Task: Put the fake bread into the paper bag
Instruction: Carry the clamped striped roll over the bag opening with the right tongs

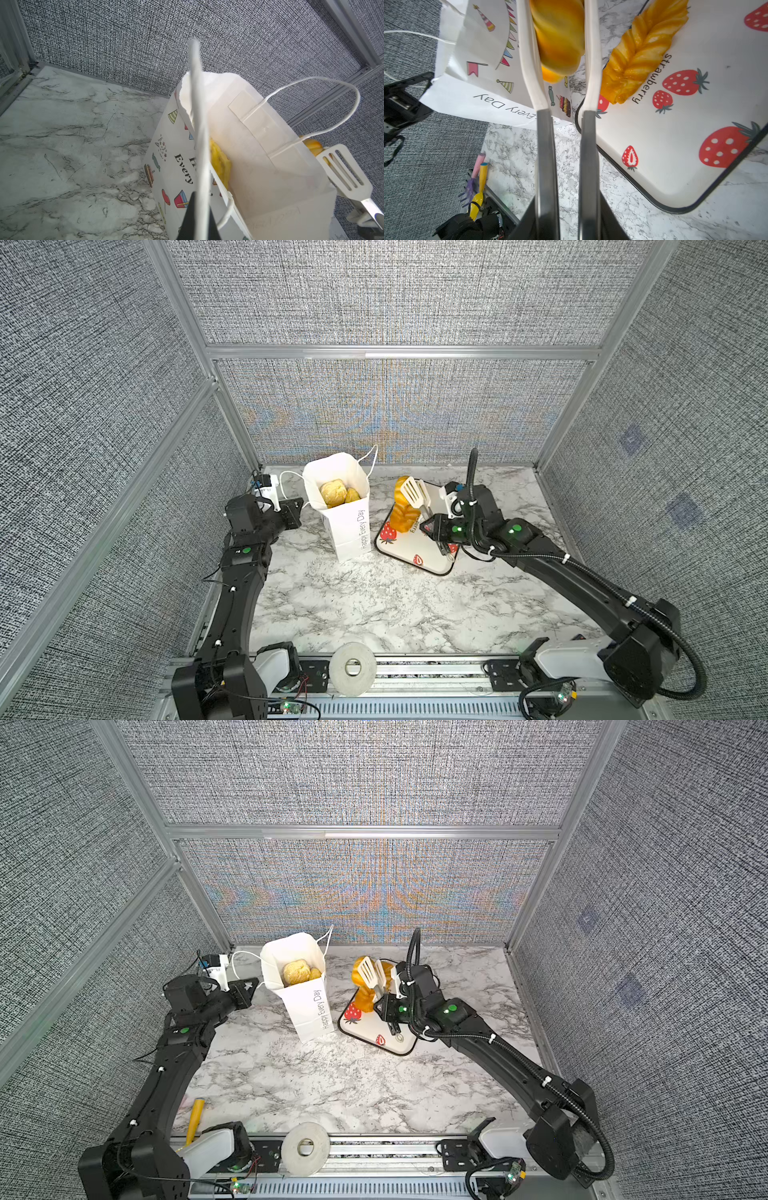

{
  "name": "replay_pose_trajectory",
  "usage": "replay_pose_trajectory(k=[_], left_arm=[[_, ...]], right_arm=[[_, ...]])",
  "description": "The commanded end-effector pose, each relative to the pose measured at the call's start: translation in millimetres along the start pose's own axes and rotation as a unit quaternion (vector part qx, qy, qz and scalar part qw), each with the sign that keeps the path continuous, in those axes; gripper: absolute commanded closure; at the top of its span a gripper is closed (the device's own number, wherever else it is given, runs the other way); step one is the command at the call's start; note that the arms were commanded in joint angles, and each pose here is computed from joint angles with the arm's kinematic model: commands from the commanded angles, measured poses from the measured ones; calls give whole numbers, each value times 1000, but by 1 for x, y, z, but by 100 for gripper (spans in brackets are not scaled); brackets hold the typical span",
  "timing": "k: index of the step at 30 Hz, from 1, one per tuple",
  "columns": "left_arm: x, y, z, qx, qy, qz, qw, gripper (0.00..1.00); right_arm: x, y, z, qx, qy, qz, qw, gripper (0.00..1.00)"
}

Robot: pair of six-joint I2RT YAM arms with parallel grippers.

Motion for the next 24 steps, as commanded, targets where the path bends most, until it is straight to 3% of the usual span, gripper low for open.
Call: replay_pose_trajectory(k=[1,24], left_arm=[[0,-1,-2,-5,-3,6,1000,100],[1,-2,-3,-6,-4,6,1000,100]], right_arm=[[6,18,-12,13,-31,-58,998,67],[19,81,-13,79,-51,-210,973,66]])
Point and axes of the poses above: each gripper's point midway between its finger pads, its own x axis back along the fingers, its own y axis along the line the jaws close on, z = x × y, the point moved 7 cm from there along x, back along the fingers, and after that the axes turned 4 degrees about -x, right-handed, at the moved point
